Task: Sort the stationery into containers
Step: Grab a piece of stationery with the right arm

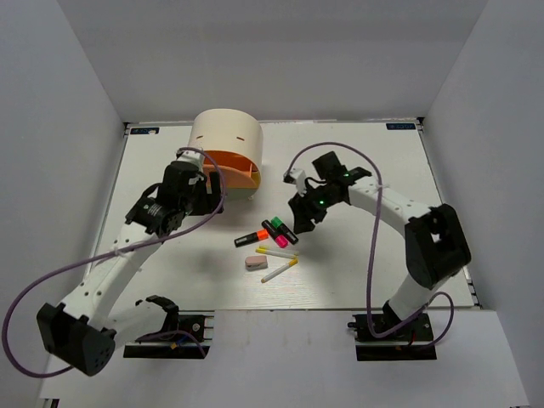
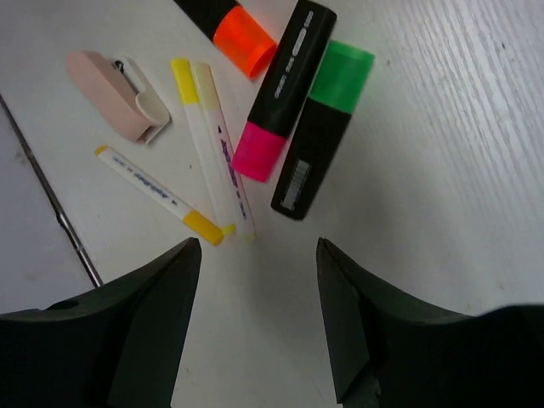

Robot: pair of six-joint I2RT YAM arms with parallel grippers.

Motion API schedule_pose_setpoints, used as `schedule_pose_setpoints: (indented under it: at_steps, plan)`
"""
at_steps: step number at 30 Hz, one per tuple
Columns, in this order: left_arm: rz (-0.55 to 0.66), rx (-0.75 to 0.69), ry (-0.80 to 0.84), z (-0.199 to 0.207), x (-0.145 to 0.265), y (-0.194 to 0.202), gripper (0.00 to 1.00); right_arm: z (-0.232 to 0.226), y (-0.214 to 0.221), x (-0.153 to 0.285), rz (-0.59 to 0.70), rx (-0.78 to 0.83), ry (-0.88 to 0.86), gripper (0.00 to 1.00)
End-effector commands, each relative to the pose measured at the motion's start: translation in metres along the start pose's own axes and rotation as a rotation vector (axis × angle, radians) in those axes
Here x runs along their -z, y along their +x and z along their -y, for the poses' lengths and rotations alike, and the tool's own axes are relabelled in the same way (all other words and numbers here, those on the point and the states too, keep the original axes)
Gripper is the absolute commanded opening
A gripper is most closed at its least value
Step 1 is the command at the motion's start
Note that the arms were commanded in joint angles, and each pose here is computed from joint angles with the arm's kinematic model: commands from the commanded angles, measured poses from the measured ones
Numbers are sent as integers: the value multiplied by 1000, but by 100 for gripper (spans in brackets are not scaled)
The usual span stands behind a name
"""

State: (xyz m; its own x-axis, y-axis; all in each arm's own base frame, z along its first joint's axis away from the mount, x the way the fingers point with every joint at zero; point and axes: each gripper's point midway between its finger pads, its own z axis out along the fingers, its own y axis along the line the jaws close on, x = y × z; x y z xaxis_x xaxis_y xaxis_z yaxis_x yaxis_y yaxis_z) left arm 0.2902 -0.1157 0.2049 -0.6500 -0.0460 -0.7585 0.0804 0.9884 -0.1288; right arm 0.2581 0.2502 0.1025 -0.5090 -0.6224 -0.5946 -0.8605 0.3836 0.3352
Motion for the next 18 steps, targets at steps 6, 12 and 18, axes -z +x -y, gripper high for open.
schedule_pose_setpoints:
  at_steps: [6,12,18]
  plan:
    - [8,77,6,-13,27,30,94,32,-36,-54,-17,-120,186,64]
    - [-3,106,-8,-18,28,42,94,42,-44,-74,-20,-132,255,64]
    - [-3,106,-8,-18,28,42,94,48,-43,-87,-9,-138,303,63]
